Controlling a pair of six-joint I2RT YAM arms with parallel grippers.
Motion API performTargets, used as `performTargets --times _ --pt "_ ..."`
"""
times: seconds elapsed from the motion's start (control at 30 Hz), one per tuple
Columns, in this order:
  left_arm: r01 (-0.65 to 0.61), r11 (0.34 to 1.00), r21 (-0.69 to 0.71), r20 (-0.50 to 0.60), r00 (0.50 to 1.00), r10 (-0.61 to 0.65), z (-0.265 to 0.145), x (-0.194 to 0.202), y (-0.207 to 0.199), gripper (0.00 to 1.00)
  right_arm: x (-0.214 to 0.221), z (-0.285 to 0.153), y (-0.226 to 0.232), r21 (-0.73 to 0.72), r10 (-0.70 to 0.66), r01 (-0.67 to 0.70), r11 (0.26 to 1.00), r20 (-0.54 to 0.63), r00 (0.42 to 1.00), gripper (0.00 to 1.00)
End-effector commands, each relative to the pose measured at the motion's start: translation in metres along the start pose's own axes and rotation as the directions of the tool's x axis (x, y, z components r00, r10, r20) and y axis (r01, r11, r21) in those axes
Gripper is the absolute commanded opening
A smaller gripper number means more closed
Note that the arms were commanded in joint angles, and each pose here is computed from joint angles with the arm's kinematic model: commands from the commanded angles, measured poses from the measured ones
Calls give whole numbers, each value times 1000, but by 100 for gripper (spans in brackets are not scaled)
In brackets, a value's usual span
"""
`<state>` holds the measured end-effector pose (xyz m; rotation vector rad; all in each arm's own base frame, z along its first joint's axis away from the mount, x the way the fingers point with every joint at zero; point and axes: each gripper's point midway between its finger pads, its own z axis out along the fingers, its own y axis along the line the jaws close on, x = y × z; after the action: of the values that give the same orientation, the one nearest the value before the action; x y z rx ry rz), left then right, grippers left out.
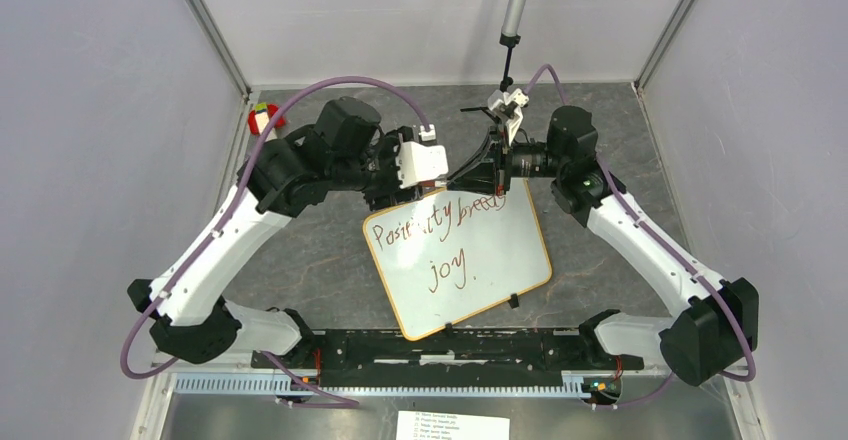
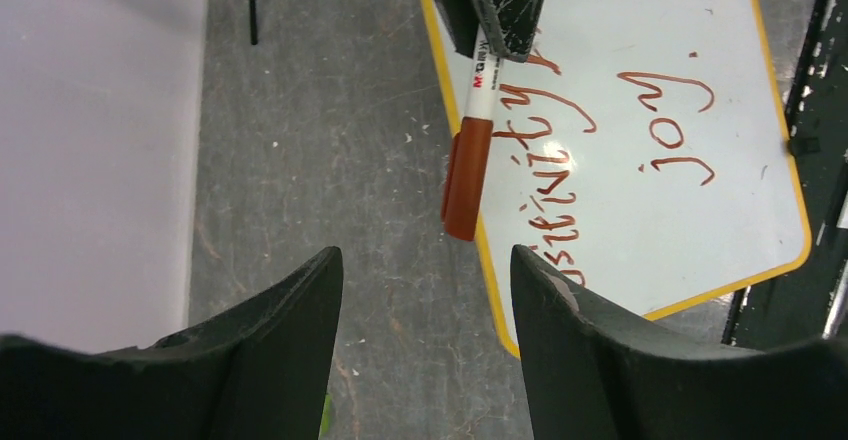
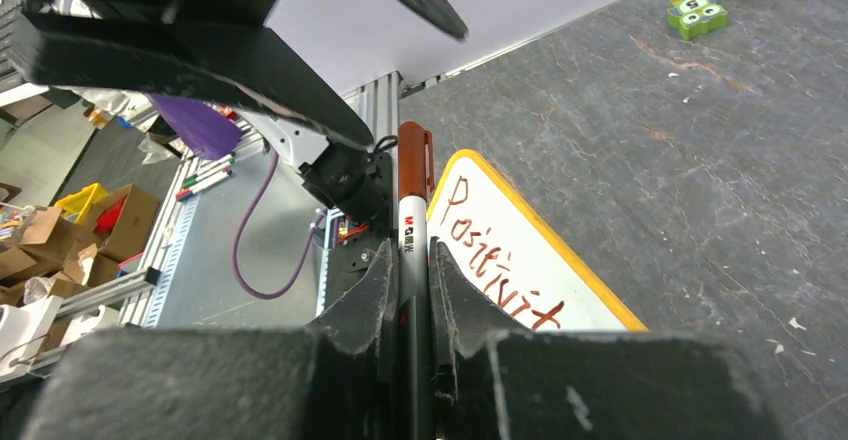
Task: Write a sentence on the whiteboard
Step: Pass from the right arm to the left
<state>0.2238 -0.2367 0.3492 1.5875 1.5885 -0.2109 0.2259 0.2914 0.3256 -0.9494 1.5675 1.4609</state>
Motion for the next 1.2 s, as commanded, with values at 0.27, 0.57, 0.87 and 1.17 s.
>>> performTargets --times 0.27,0.57,0.87,1.17 --pt "-26 993 115 52 998 20 29 -9 -14 56 -16 5 34 -109 -52 55 993 30 998 0" --pt "-46 985 168 80 996 33 36 -24 -32 6 -14 8 37 -127 -40 43 991 27 999 0" --pt "27 973 231 210 975 -77 32 -73 -38 2 0 19 31 -108 -75 72 992 -29 997 0" --pt "108 926 362 265 940 -213 33 -99 -52 2 -1 23 40 -136 -152 144 980 -51 987 0"
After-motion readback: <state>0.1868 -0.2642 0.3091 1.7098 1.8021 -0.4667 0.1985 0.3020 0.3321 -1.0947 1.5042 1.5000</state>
